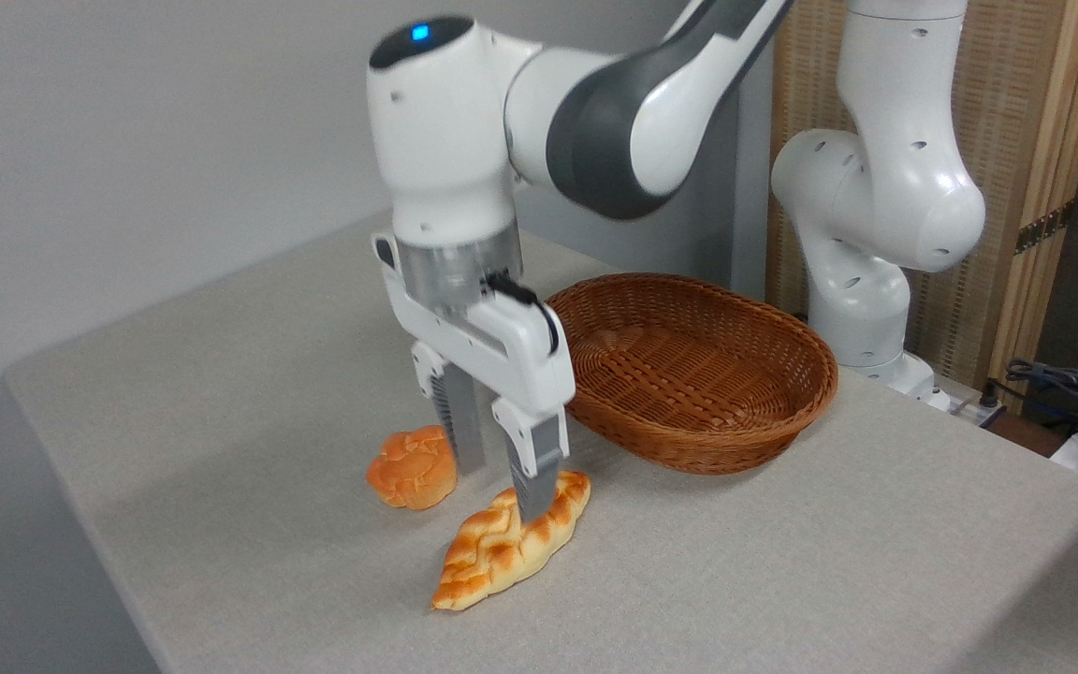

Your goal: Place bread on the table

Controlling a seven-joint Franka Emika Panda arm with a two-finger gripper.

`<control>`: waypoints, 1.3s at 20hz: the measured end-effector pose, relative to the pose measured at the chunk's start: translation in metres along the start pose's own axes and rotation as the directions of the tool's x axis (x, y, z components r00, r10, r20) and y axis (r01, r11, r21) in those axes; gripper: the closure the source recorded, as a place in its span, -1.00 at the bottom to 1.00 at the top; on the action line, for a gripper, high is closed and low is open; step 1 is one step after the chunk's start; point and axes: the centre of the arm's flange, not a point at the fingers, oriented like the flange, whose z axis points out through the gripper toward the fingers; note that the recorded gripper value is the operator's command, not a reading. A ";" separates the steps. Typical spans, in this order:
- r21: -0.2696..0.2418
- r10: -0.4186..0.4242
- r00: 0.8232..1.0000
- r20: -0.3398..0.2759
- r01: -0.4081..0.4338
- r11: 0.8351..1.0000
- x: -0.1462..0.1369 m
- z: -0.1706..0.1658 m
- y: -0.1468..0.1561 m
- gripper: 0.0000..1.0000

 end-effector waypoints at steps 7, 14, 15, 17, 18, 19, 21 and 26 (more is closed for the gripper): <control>-0.019 -0.002 1.000 -0.002 0.002 1.000 0.006 -0.123 0.010 -1.00; -0.033 -0.069 0.998 -0.009 0.069 0.997 0.040 -0.157 0.027 -1.00; -0.033 -0.069 0.998 -0.003 0.068 0.997 0.045 -0.156 0.024 -1.00; -0.036 -0.059 0.998 0.004 0.059 0.998 0.052 -0.153 0.017 -1.00; -0.038 -0.046 0.999 0.006 0.046 0.998 0.053 -0.152 0.015 -1.00; -0.039 -0.036 0.999 0.007 0.036 0.999 0.053 -0.152 0.013 -1.00; -0.039 -0.040 0.999 0.007 0.040 0.998 0.050 -0.153 0.009 -1.00; -0.039 -0.045 0.999 0.008 0.045 0.998 0.046 -0.153 0.004 -1.00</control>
